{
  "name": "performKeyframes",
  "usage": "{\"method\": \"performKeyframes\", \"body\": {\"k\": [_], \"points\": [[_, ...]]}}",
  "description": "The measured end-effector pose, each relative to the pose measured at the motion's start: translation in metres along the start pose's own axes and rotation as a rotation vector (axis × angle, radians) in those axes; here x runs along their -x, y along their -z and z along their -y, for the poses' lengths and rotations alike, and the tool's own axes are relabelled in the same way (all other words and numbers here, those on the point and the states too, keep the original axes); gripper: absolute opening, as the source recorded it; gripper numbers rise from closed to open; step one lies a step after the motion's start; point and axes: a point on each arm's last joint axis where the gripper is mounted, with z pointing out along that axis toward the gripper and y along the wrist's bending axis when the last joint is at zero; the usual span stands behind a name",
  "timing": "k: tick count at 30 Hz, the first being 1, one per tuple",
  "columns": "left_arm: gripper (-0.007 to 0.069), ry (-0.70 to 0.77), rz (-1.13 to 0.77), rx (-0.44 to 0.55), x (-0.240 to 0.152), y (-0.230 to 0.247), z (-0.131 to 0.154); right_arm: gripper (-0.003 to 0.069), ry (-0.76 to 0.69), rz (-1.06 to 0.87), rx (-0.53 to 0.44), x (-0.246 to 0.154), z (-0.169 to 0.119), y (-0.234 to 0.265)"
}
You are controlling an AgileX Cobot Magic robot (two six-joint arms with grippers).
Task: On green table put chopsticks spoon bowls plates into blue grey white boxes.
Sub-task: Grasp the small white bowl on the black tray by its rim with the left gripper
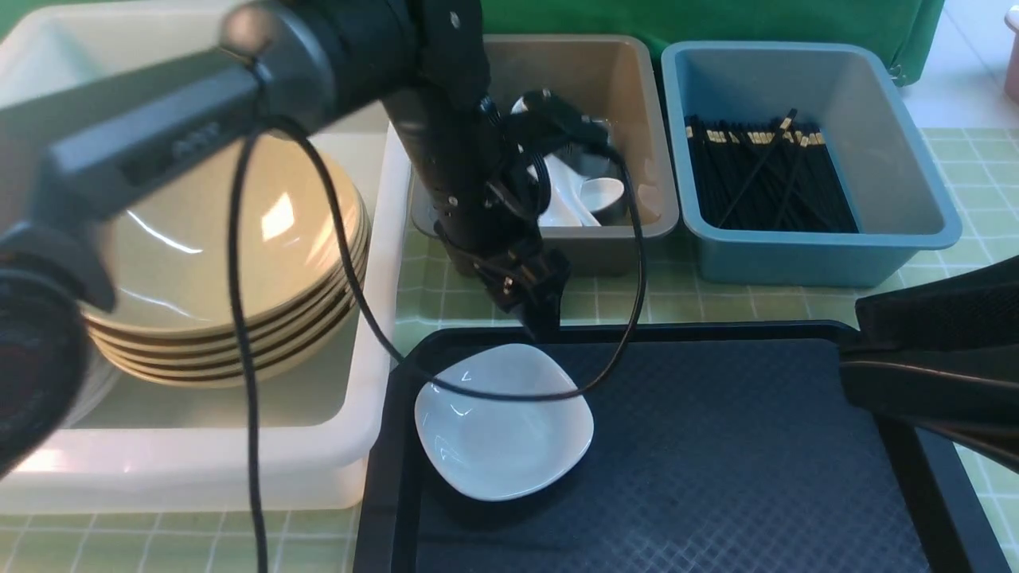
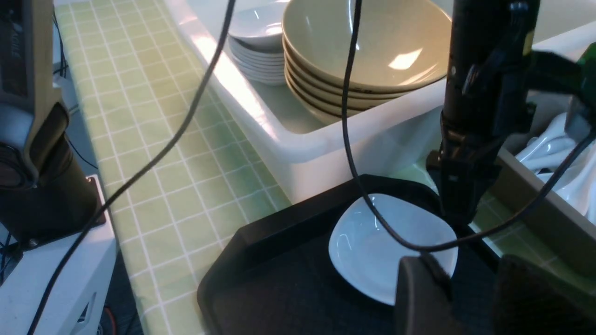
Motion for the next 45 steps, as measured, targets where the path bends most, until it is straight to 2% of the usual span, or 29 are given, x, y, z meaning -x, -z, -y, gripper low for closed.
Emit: {"method": "performKeyframes", "body": {"k": [9,25,35,39,41,42,43,45], "points": [[0.052,-0.032,-0.073,0.006,-0.003,-0.024,-0.008,0.0235,-0.002,-0.001,0.0,0.0,0.0,0.0],[0.052,0.04,-0.12,-0.033,-0.009,-0.049,-0.009,0.0235,-0.004,-0.001,0.001,0.0,0.0,0.0],[0.0515,0.069,-0.184,-0.104,-0.022,-0.074,-0.004,0.0235,-0.004,-0.002,0.002,0.0,0.0,0.0],[0.039,0.079,-0.172,-0.116,-0.022,-0.076,-0.004,0.0235,-0.004,-0.002,0.002,0.0,0.0,0.0],[0.0283,0.082,-0.168,-0.123,-0.021,-0.077,-0.004,0.0235,-0.004,-0.002,0.002,0.0,0.0,0.0],[0.026,0.083,-0.169,-0.124,-0.022,-0.077,-0.004,0.0235,-0.004,-0.002,0.002,0.0,0.0,0.0],[0.0186,0.084,-0.169,-0.129,-0.021,-0.078,-0.004,0.0235,-0.004,-0.002,0.002,0.0,0.0,0.0],[0.0087,0.093,-0.173,-0.157,-0.022,-0.078,-0.002,0.0236,-0.004,-0.003,0.003,0.0,0.0,0.0]]}}
